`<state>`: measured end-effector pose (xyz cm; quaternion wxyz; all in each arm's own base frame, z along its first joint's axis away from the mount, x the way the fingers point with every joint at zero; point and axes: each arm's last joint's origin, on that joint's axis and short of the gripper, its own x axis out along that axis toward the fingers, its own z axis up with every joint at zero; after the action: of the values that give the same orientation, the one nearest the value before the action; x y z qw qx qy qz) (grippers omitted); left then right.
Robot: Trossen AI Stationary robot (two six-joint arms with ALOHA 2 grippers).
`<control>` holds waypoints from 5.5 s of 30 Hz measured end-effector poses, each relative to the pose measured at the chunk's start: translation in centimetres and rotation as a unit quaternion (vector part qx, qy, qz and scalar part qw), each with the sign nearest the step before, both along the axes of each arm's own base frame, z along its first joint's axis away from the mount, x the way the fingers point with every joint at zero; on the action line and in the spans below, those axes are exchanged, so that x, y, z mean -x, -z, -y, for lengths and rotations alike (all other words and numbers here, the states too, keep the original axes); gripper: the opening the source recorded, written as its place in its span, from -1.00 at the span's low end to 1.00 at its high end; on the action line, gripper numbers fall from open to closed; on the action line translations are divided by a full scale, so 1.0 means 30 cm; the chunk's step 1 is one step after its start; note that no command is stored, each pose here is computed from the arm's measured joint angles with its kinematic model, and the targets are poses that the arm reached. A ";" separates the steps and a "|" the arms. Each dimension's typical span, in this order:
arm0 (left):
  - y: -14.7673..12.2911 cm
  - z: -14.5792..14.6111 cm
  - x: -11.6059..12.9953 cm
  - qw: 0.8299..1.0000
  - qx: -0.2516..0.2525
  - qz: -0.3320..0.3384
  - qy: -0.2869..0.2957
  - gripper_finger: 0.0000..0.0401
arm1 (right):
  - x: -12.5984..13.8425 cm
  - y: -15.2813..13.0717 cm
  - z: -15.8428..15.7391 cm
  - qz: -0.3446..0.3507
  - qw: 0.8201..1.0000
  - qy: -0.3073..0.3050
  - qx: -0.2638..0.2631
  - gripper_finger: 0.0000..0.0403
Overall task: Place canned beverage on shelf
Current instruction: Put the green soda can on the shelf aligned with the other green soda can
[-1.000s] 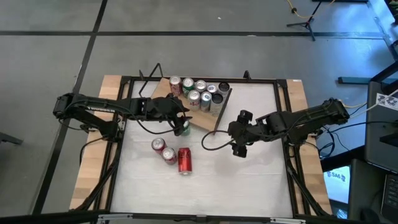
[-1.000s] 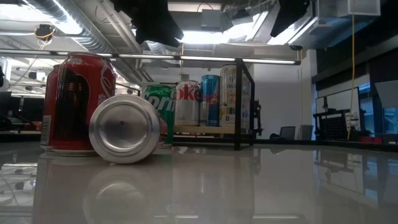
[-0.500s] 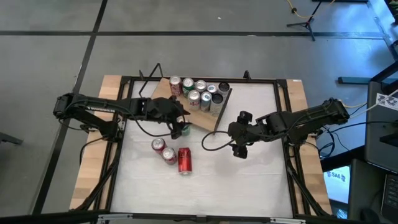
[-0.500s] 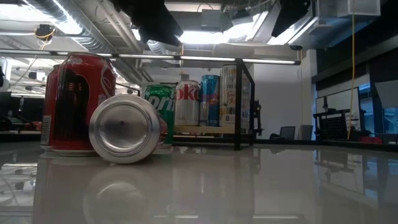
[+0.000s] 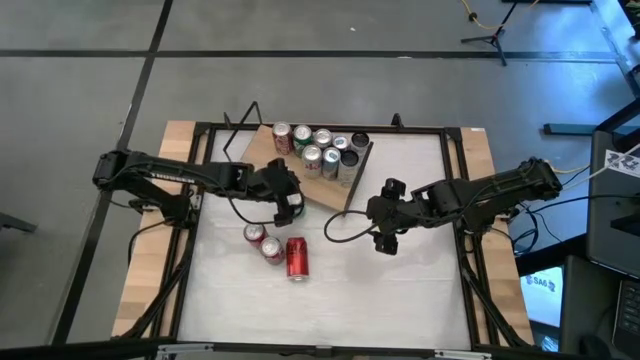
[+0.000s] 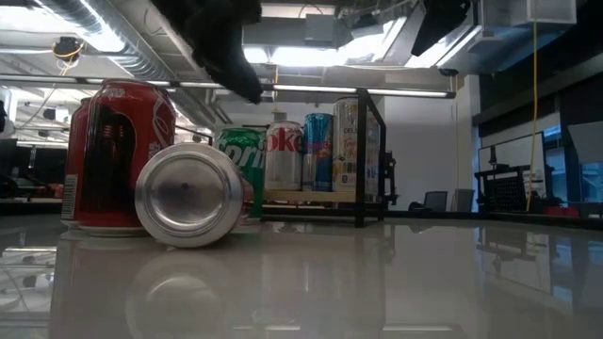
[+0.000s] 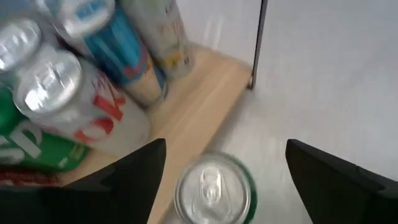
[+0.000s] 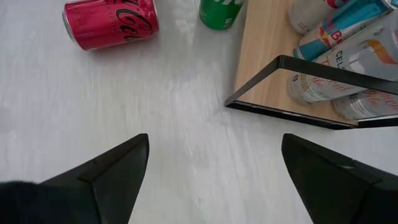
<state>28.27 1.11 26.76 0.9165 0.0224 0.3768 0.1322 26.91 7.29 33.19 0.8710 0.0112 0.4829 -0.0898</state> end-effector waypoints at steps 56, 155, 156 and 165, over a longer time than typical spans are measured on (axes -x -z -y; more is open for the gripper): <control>0.140 -0.081 -0.038 0.993 0.042 -0.108 -0.018 0.31 | -0.001 -0.001 0.000 0.001 1.000 0.000 0.000 0.79; -0.035 -0.434 -0.008 0.989 -0.001 -0.118 -0.093 0.48 | -0.211 -0.011 -0.064 0.217 0.975 -0.023 -0.045 0.79; -0.035 -0.434 -0.009 0.989 -0.001 -0.118 -0.093 0.49 | -0.211 -0.011 -0.064 0.217 0.975 -0.023 -0.045 0.79; -0.037 -0.432 -0.009 0.990 -0.007 -0.119 -0.071 0.68 | -0.211 -0.011 -0.064 0.217 0.975 -0.023 -0.045 0.79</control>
<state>28.54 14.06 27.87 0.8532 0.0179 0.4831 0.1958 33.25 9.20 33.52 0.9554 0.0584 0.2862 -0.0440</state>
